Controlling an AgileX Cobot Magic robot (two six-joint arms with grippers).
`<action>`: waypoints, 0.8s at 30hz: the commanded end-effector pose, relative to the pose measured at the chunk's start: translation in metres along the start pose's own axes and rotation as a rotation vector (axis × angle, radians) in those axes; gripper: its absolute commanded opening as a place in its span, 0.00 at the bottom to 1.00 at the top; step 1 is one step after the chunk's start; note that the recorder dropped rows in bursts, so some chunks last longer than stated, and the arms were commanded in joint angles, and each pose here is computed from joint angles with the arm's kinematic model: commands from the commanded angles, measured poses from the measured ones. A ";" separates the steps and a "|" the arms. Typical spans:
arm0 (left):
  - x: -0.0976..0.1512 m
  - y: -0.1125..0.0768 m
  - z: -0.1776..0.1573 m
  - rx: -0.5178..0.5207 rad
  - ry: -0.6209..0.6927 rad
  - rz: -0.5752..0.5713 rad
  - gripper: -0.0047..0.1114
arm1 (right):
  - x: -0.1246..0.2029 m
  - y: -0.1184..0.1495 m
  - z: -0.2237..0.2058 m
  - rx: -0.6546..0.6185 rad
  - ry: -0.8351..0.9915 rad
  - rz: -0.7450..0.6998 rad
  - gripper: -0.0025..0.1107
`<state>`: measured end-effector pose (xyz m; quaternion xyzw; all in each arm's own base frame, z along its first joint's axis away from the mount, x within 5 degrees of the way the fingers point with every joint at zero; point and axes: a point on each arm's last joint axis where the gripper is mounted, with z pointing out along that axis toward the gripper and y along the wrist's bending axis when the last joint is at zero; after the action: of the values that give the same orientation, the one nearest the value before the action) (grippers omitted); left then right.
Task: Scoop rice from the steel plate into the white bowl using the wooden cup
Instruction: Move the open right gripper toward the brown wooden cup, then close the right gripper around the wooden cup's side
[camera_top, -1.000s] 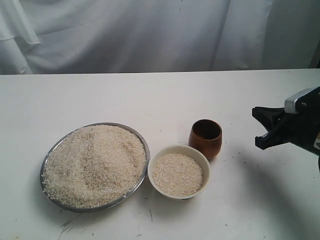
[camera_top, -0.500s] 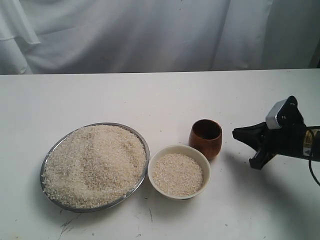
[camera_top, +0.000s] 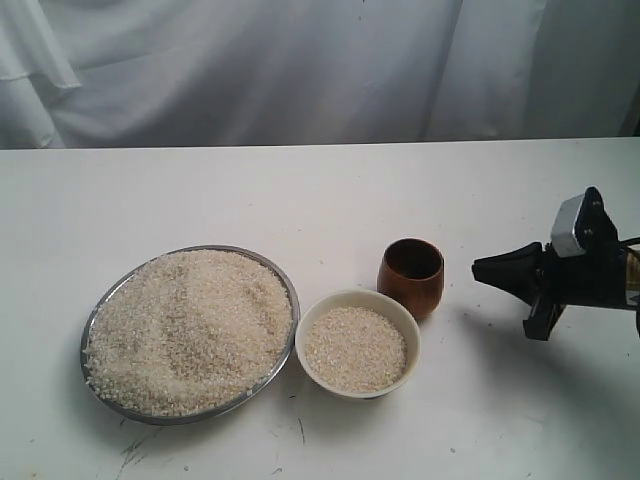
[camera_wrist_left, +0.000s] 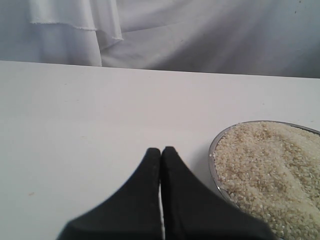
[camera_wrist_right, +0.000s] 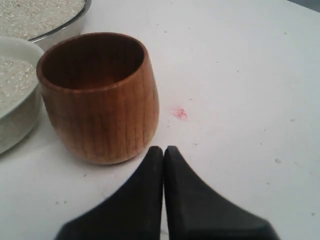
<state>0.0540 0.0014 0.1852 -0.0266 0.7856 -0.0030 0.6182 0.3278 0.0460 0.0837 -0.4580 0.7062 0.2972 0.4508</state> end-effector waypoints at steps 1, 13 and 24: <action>0.001 0.000 0.000 -0.001 -0.006 -0.002 0.04 | 0.001 -0.001 -0.004 -0.011 -0.009 0.054 0.02; 0.001 0.000 0.000 -0.001 -0.006 -0.002 0.04 | 0.000 0.002 -0.003 -0.039 -0.011 0.180 0.42; 0.001 0.000 0.000 -0.001 -0.006 -0.002 0.04 | -0.004 0.011 0.010 -0.087 0.006 0.220 0.62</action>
<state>0.0540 0.0014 0.1852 -0.0266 0.7856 -0.0030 0.6182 0.3239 0.0509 0.0844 -0.3778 0.7499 0.3688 0.3987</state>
